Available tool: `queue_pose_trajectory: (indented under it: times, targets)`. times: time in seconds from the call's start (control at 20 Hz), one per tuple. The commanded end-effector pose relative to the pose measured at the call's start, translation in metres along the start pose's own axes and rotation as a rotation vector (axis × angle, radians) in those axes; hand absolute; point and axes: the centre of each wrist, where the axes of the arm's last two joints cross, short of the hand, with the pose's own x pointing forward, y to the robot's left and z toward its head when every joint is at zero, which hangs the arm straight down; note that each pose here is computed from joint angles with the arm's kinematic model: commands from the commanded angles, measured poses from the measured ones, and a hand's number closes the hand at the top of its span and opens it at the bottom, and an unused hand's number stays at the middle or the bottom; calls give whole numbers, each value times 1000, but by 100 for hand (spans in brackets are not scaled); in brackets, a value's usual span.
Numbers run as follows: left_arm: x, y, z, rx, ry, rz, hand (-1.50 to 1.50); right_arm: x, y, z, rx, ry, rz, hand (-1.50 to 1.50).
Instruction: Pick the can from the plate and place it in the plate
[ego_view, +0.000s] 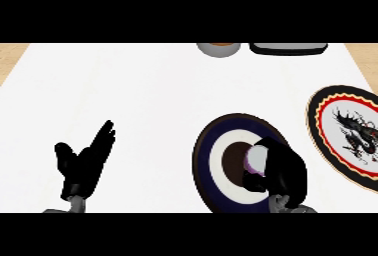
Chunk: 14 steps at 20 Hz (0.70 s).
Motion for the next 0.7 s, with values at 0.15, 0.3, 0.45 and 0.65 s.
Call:
queue_pose_trajectory:
  times: [0.15,0.3,0.45,0.65]
  targets:
    - [-20,-18,-5,-9,60,-2,0,13,-4,10,-24,9,73,150]
    - [-5,-3,1,-10,51,-6,0,45,40,39,11,-93,112,150]
    - [-18,11,3,-22,64,8,0,59,54,40,-7,-179,107,150]
    - [3,0,-16,-2,52,3,0,71,34,51,-253,-330,-67,150]
